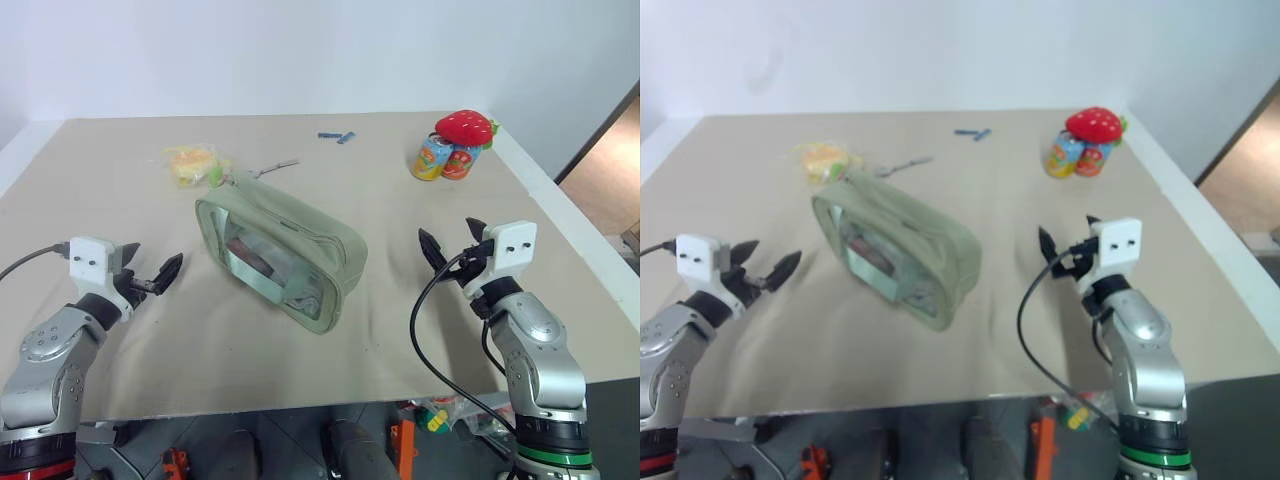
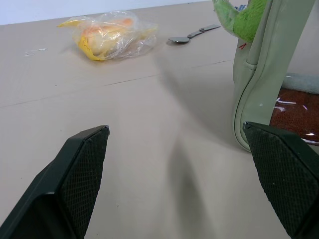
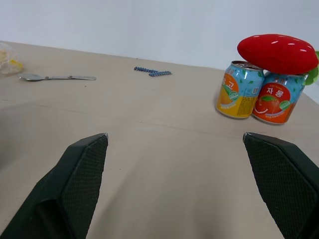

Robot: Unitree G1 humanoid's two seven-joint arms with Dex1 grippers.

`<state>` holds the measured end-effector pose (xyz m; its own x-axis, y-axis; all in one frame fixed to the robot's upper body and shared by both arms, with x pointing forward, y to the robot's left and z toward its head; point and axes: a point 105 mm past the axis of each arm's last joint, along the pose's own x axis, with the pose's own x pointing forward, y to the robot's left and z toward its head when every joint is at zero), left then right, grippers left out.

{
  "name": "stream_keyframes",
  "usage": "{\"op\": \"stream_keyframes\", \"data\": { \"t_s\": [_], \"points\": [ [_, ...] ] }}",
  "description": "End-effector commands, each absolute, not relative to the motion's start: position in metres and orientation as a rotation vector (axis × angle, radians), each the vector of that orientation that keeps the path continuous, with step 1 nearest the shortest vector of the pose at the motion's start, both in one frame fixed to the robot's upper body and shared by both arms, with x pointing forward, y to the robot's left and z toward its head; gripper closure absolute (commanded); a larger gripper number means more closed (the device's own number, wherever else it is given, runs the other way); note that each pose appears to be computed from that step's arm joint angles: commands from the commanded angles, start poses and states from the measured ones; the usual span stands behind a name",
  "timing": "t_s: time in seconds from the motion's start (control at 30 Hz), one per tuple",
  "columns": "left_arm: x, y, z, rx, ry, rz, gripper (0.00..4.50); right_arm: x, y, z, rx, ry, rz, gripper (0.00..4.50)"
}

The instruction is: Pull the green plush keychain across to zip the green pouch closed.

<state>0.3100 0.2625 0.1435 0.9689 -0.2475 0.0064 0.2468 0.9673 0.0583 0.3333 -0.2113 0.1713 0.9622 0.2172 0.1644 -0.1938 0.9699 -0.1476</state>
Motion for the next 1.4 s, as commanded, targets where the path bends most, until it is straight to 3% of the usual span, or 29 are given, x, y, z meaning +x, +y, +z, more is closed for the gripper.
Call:
{"op": "stream_keyframes", "data": {
  "t_s": [0.03,0.53,0.63,0.73,0.87,1.03,1.23,1.4],
  "points": [
    [0.311,0.264,0.159,0.084,-0.072,-0.253,0.05,0.334,-0.21,0.181,-0.129,-0.207,0.238,0.0],
    [0.305,0.241,0.172,0.101,-0.126,-0.394,0.05,0.338,-0.197,0.175,-0.134,-0.184,0.343,0.0],
    [0.296,0.229,0.18,0.083,-0.136,-0.524,0.05,0.338,-0.195,0.179,-0.125,-0.183,0.394,0.0],
    [0.272,0.199,0.19,0.09,-0.092,-0.82,0.05,0.336,-0.195,0.189,-0.116,-0.168,0.502,0.0],
    [0.238,0.166,0.201,0.11,-0.001,-1.146,0.05,0.329,-0.195,0.218,-0.08,-0.132,0.71,0.0],
    [0.21,0.143,0.203,0.088,0.076,-1.355,0.05,0.315,-0.176,0.254,-0.057,-0.066,0.97,0.0],
    [0.205,0.126,0.197,0.088,0.096,-1.45,0.05,0.308,-0.123,0.238,-0.054,-0.016,1.157,0.0],
    [0.205,0.121,0.197,0.102,0.094,-1.482,0.05,0.309,-0.106,0.222,-0.028,0.016,1.211,0.0]
  ]
}}
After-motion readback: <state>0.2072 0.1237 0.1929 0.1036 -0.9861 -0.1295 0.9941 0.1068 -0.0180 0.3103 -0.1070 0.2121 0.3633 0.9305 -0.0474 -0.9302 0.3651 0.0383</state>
